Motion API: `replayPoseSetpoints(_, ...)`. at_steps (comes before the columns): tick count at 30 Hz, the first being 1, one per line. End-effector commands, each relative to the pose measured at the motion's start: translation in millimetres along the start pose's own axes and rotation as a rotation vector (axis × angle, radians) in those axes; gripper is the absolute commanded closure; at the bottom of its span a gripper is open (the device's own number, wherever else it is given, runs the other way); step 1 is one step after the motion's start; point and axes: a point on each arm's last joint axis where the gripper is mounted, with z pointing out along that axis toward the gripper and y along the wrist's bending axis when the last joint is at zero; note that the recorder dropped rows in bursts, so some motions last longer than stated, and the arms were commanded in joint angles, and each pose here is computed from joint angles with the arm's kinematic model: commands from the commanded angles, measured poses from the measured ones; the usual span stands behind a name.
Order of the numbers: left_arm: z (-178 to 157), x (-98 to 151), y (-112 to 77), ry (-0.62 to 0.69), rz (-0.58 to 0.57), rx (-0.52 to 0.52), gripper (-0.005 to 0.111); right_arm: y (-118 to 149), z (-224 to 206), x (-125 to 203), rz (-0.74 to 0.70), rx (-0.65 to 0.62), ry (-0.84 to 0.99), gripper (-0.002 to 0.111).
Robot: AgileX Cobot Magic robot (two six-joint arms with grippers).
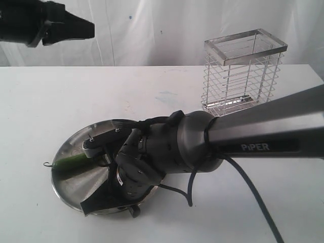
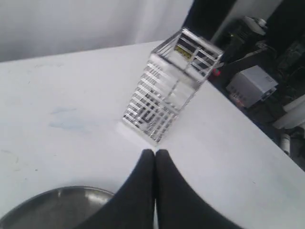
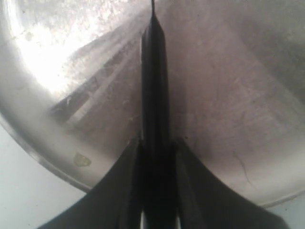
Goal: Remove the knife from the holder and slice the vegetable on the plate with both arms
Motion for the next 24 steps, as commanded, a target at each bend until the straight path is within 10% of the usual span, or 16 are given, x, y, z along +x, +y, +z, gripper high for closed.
replayPoseSetpoints(1, 29.1, 30.0, 38.8, 0.080, -0.174, -0.020, 0.107, -0.3, -0.7, -0.3, -0.040, 0.008, 0.004, 0.108)
replayPoseSetpoints(10, 68.4, 75.8, 86.3, 0.237, -0.276, -0.085, 0.107, -1.0, -0.7, 1.2, -0.036, 0.015, 0.021, 0.108)
replayPoseSetpoints(24, 76.1, 104.8, 99.7, 0.280, -0.307, -0.121, 0.107, -0.5, -0.7, 0.6, -0.033, 0.010, 0.014, 0.108)
